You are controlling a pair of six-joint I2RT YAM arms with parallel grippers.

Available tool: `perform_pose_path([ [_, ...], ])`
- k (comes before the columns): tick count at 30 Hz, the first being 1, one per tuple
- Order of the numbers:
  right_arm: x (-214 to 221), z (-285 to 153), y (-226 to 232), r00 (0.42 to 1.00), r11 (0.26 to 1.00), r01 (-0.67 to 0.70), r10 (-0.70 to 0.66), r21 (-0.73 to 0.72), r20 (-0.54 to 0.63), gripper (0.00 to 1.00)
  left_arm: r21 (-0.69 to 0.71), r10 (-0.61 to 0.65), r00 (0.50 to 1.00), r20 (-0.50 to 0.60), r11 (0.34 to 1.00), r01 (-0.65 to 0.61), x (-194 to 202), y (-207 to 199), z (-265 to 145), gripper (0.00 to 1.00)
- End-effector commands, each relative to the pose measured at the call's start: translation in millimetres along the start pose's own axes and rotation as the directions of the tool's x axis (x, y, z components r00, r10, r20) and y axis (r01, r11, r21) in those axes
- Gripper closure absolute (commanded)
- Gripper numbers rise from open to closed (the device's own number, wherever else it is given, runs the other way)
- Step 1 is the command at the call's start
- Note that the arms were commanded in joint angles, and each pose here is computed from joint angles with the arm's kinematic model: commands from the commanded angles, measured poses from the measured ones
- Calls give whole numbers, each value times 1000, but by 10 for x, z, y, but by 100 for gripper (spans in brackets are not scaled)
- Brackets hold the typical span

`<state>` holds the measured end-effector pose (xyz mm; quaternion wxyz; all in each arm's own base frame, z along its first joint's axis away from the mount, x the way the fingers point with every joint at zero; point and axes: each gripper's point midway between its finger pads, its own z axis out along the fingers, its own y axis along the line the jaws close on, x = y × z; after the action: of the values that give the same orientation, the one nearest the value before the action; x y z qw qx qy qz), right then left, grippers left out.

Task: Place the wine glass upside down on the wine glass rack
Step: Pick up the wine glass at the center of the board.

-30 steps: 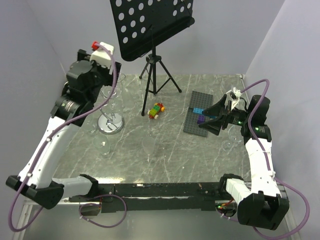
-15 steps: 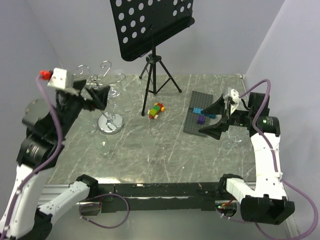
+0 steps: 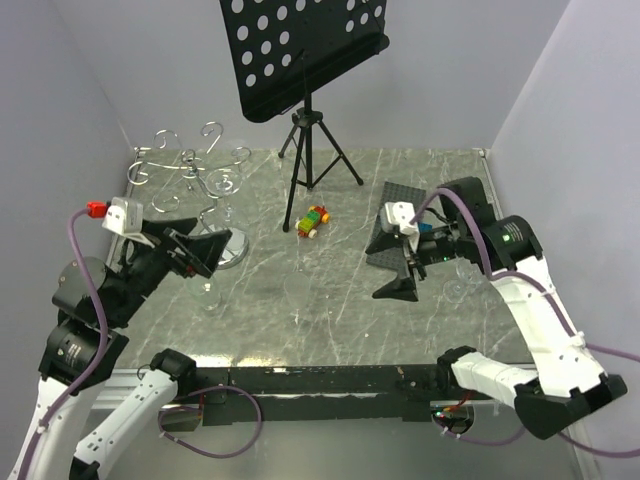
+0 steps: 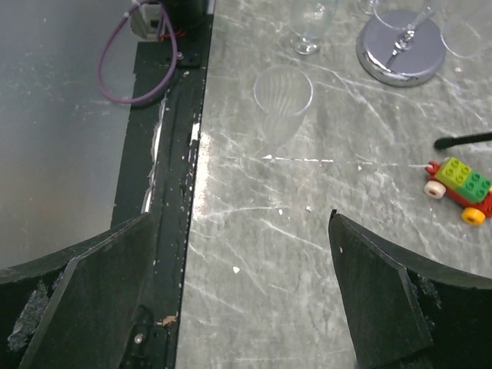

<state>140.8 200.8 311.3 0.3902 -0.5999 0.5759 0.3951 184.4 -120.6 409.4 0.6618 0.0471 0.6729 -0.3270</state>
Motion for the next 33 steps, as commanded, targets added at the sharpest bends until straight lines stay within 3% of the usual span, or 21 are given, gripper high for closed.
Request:
perform_pose_path([
  [1,-103,107,-43,997,1000,12,-13,-16,-76,0,45,-80,997,-1,996,80,77,-85,-76,4],
  [13,-181,593,64,968,991,57,-86,-124,-234,0,63,-158,987,-29,985,159,200,-119,-110,3],
  [33,-201,661,87,969,991,36,-66,-130,-238,0,61,-186,982,-24,980,187,263,-100,-147,3],
])
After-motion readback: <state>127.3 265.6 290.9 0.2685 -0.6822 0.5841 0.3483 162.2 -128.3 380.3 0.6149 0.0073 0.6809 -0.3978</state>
